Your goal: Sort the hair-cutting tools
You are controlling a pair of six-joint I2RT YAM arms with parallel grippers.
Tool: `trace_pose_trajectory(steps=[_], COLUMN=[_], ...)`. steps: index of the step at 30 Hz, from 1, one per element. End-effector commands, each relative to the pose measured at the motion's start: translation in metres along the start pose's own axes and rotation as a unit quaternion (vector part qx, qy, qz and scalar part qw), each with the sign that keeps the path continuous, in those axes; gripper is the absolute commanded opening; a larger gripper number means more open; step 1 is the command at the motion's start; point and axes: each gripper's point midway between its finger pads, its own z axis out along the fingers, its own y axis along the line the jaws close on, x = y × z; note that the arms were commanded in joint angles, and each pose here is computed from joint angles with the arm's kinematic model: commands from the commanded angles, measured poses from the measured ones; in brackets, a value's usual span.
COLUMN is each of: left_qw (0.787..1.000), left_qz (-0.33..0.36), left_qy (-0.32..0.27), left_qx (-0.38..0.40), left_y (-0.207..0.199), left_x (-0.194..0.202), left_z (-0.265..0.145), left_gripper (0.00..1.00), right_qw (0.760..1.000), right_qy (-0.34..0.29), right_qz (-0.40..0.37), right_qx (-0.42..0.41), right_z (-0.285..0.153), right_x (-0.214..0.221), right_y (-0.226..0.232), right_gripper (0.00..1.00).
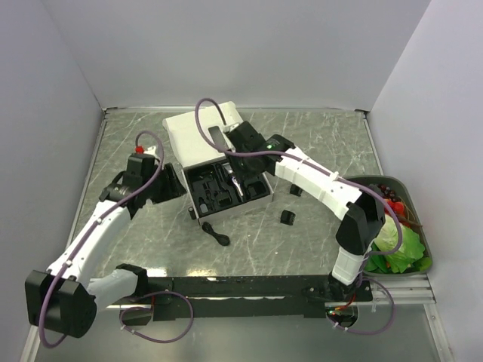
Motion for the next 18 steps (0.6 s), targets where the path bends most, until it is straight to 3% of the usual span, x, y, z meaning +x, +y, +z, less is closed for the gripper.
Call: trace_pose_trajectory(steps=[1,8,10,13,18], left_qw=[0.999,0.999,1.0,0.998,0.994], left_qz=[-0.034,-0.024,-0.011,0.027,0.101], left_qy=[0.013,0.015,0.017,0.022,0.011], left_qx=[0.01,0.026,0.017,0.057,0.037], left_y=[0.002,0.004,0.006,-0.009,-0.009], left_x=[0.02,0.031,0.029,0.022,-0.004], left_z=[-0.005,0.002,0.004,0.006,0.007], left_gripper=[0.53,0.56,0.65,0.69,0.79], right_qw=[1.0,0.998,0.998,0.997,0.997], right_qy=[0.009,0.027,0.031,0.041,0.04], right_qz=[-0.014,-0.028,-0.035,-0.045,-0.051], right_qx=[-0.018,-0.039,-0.043,-0.049,-0.053], right_z=[-0.018,-0.018,-0.021,-0.025,-0.036], right_x=[0.015,0.032,0.036,0.049,0.065], right_y=[0.008,0.021,0.022,0.023,0.019], right_gripper=[0.42,0.44,0.45,0.46,0.47])
